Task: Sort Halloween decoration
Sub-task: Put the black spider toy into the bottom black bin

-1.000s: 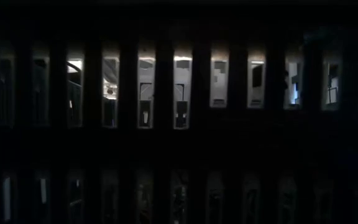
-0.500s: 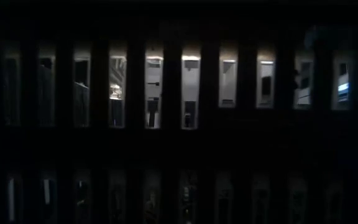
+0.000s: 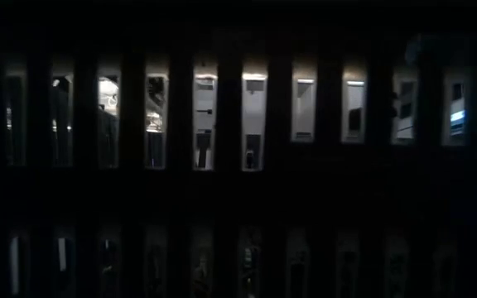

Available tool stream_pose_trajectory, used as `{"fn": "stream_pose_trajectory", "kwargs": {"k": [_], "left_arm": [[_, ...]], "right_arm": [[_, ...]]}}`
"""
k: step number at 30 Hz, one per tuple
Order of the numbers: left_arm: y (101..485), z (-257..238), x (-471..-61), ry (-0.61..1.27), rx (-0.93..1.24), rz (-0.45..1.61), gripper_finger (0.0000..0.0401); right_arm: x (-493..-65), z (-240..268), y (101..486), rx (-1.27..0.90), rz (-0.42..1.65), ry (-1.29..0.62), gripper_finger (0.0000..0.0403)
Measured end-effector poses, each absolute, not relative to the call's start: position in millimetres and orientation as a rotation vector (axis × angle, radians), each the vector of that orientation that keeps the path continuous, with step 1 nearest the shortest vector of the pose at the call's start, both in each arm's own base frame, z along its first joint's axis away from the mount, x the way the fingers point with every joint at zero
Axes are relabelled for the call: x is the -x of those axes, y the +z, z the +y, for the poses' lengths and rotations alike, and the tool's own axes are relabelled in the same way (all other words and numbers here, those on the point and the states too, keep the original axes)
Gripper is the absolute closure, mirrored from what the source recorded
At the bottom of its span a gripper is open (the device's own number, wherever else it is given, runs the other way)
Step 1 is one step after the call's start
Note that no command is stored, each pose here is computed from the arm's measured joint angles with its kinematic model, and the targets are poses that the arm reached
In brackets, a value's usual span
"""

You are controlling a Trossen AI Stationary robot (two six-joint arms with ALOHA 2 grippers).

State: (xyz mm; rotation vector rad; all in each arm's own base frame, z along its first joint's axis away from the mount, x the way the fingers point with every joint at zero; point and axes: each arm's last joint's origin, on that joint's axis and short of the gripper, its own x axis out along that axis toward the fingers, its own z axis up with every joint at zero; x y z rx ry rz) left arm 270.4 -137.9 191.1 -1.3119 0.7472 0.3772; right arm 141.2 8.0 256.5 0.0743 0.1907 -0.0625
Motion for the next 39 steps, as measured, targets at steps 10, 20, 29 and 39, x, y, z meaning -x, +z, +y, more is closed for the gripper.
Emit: {"fn": "stream_pose_trajectory", "kwargs": {"k": [10,20,29,39], "left_arm": [[151,-181,-303,0.071,1.359,0.633,0.0401],[160,-196,-312,0.044,1.266,0.679,0.0401],[176,-202,-321,0.095,1.193,0.770,0.0401],[179,-202,-322,0.106,1.136,0.786,0.0401]], "right_arm": [[-141,8,257,-0.074,0.191,-0.062,0.0265],[-141,8,257,-0.074,0.190,-0.062,0.0265],[-141,8,257,-0.074,0.191,-0.062,0.0265],[-141,8,257,-0.074,0.191,-0.062,0.0265]]}}
